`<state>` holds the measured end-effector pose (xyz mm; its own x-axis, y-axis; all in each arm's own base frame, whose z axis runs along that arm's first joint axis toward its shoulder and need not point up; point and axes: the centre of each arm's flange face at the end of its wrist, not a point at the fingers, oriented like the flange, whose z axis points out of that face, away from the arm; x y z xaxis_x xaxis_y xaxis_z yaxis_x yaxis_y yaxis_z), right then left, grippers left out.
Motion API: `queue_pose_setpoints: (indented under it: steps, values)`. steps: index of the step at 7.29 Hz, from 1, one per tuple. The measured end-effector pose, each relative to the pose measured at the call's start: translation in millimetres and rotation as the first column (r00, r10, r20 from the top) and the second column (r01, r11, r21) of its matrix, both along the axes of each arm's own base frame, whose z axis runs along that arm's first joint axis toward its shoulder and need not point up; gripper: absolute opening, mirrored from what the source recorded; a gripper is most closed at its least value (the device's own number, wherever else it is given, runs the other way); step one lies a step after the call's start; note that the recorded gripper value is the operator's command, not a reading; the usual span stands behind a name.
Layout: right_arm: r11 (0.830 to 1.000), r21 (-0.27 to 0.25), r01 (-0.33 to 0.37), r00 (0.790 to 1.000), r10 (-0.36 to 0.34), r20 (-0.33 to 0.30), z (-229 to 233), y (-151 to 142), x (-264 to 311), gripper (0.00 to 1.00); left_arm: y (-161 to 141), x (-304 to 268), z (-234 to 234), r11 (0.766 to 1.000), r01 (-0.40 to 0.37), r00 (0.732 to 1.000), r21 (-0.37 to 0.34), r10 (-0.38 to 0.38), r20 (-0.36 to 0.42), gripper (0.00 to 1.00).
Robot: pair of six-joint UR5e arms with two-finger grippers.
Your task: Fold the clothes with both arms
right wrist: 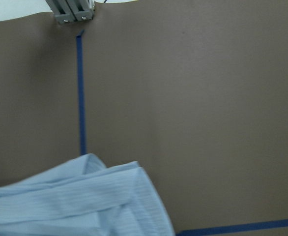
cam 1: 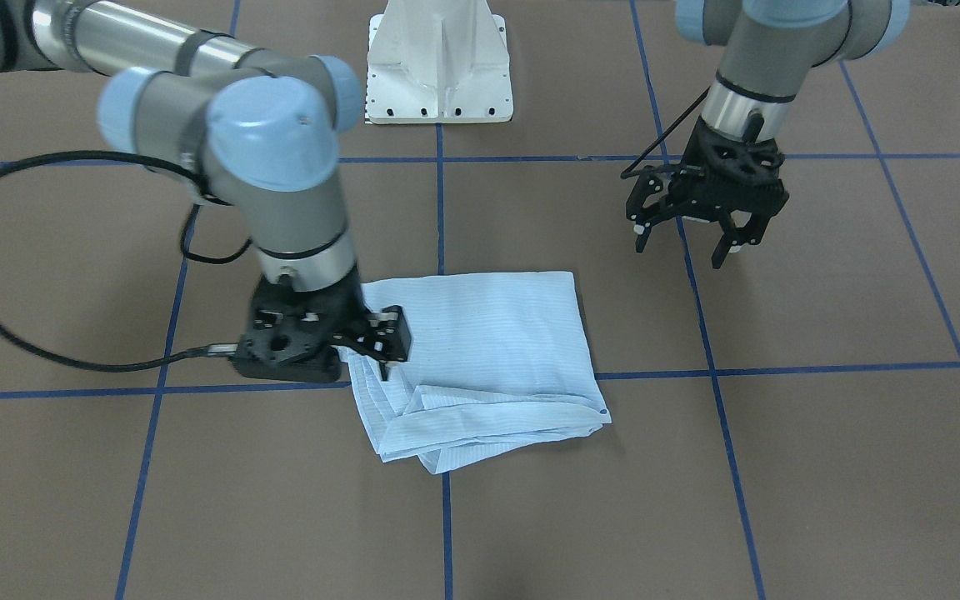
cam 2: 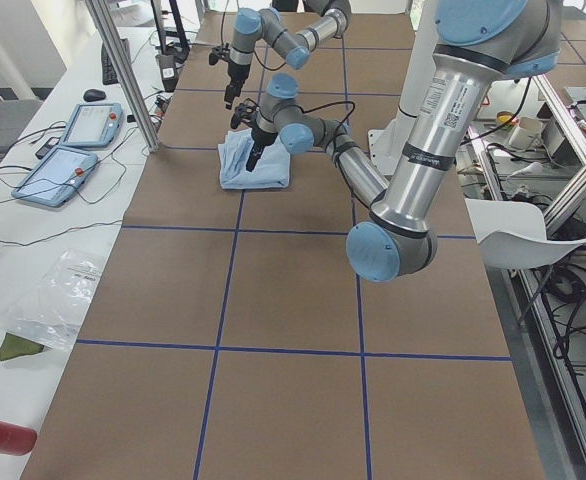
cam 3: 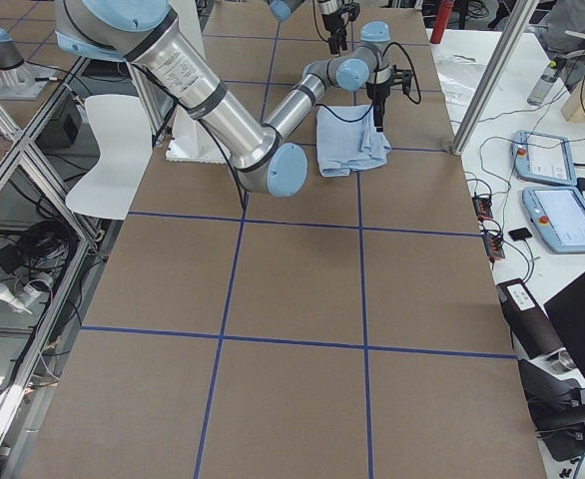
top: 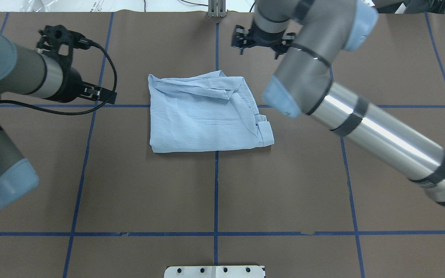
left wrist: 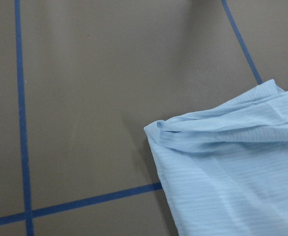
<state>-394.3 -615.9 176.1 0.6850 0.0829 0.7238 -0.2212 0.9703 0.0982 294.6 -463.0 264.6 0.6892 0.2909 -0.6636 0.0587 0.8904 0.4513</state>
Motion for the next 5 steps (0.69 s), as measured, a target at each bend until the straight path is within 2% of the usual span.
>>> queue_pose_setpoints:
  steps: [1, 2, 4, 5]
  values:
    - [0.995, 0.04, 0.089, 0.996, -0.088, -0.031, 44, -2, 77, 1.0, 11, -36, 5, 0.999, -0.04, 0.998, 0.025, 0.038, 0.053, 1.0]
    - [0.983, 0.076, 0.169, 0.984, -0.163, -0.073, 90, 0, 154, 1.0, 14, -76, 20, 0.995, -0.085, 0.991, 0.049, 0.08, 0.105, 1.0]
    - [0.944, 0.125, 0.306, 0.948, -0.289, -0.132, 192, 17, 293, 1.0, 8, -165, 68, 0.98, -0.176, 0.967, 0.09, 0.155, 0.203, 1.0]
    - [0.924, 0.136, 0.357, 0.93, -0.337, -0.147, 248, 37, 352, 1.0, 4, -216, 101, 0.974, -0.204, 0.952, 0.098, 0.174, 0.252, 1.0]
